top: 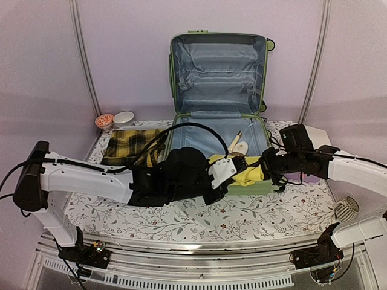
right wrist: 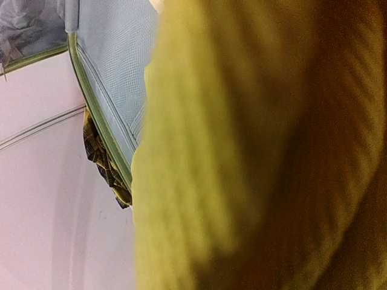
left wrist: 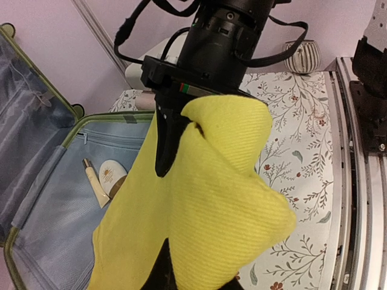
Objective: Open, take out, and arrange the luggage
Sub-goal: Pick up the clothes from the opened luggage.
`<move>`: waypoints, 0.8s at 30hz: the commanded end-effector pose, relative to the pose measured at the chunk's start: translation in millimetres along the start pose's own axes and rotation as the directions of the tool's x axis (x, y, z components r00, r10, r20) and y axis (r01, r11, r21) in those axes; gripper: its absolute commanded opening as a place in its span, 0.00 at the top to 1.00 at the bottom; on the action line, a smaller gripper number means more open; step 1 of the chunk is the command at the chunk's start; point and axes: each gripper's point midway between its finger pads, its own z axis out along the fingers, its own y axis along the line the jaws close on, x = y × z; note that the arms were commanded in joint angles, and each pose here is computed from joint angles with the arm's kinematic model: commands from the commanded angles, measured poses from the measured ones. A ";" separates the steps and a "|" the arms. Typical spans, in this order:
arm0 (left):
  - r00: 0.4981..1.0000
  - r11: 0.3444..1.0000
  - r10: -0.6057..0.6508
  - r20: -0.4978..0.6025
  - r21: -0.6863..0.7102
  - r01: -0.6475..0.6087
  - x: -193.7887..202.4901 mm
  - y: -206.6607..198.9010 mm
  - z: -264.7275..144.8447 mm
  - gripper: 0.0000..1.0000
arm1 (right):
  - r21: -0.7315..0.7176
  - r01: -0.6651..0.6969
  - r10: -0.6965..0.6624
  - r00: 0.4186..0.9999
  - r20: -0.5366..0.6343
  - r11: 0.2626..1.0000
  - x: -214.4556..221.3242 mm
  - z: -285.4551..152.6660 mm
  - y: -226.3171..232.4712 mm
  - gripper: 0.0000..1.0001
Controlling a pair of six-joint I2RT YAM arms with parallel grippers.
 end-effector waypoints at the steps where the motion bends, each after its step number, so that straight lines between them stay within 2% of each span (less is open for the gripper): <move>1: 0.980 0.997 -0.082 0.183 0.024 0.079 -65.2 0.9 -34.0 1.00 | -0.018 0.076 -0.073 0.991 0.110 0.997 -15.5 -17.5 30.0 0.98; 8: 0.974 0.993 -0.114 0.194 0.001 0.116 -82.9 18.7 -55.7 1.00 | 0.003 0.221 -0.219 0.966 0.140 0.975 -14.8 -16.0 84.9 0.98; 15: 0.958 0.985 -0.168 0.231 0.005 0.171 -108.7 38.6 -85.4 1.00 | -0.100 0.374 -0.349 0.914 0.206 0.922 -7.1 -36.0 168.6 0.98; 24: 0.929 0.960 -0.257 0.267 -0.038 0.277 -115.2 83.2 -124.9 1.00 | -0.266 0.469 -0.418 0.879 0.228 0.842 16.8 -48.5 228.5 0.98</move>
